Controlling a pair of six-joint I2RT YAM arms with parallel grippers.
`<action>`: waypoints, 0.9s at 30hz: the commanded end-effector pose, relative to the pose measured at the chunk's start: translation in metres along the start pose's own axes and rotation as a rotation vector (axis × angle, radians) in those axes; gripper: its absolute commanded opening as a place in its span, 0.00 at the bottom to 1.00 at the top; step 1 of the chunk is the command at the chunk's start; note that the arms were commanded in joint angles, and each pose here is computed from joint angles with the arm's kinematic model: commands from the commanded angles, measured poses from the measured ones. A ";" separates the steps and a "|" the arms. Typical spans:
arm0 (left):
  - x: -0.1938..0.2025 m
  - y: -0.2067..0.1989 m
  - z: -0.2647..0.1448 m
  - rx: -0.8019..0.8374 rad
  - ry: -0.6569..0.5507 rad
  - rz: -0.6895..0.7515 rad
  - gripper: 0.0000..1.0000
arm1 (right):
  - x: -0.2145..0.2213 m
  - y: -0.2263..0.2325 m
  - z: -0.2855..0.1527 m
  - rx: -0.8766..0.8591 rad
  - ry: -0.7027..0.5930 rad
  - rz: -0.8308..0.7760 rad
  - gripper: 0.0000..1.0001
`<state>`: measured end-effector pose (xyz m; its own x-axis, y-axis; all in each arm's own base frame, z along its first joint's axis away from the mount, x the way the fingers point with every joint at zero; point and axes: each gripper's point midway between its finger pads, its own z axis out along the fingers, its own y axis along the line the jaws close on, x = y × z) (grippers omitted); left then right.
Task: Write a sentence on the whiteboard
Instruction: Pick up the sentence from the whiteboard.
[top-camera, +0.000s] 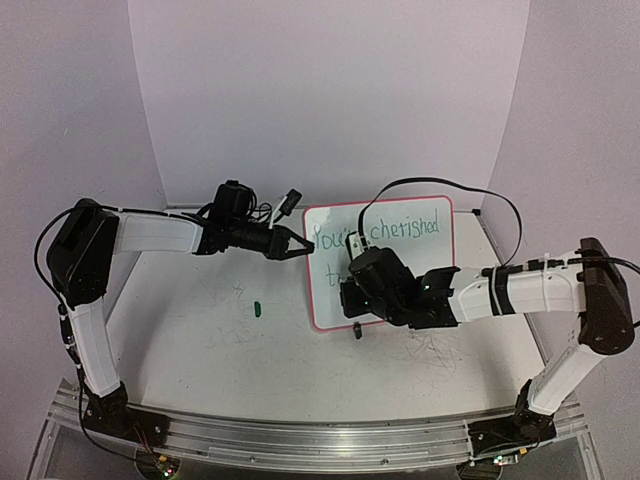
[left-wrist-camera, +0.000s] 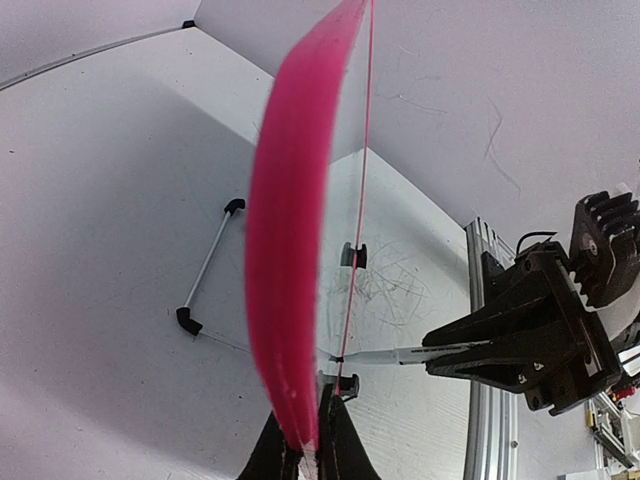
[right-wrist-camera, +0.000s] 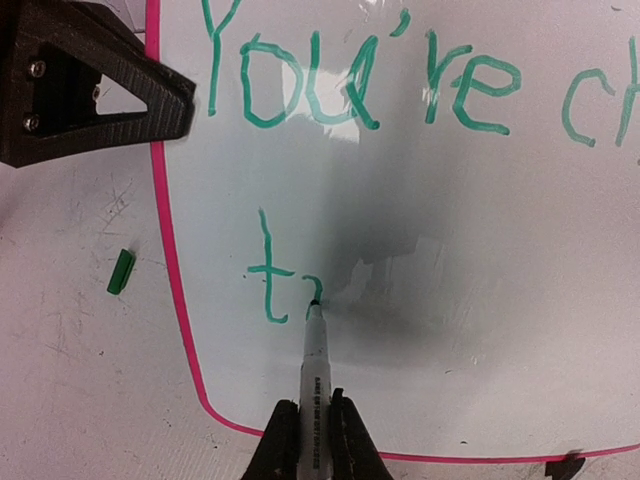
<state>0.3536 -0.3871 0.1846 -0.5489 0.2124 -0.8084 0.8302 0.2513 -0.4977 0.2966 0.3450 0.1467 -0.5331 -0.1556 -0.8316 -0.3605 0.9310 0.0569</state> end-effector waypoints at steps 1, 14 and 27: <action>-0.006 0.003 -0.002 -0.059 -0.006 0.065 0.00 | -0.028 -0.028 -0.003 0.099 -0.076 0.057 0.00; -0.006 0.003 -0.002 -0.060 -0.004 0.063 0.00 | -0.030 -0.017 -0.027 -0.062 -0.107 0.087 0.00; -0.005 0.002 -0.002 -0.060 -0.003 0.065 0.00 | -0.030 -0.008 -0.010 -0.057 -0.100 0.079 0.00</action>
<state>0.3522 -0.3878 0.1848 -0.5486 0.2144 -0.8082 0.8311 0.2451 -0.4992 0.2992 0.3298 0.1604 -0.5190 -0.0795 -0.8511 -0.3657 0.9206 0.1370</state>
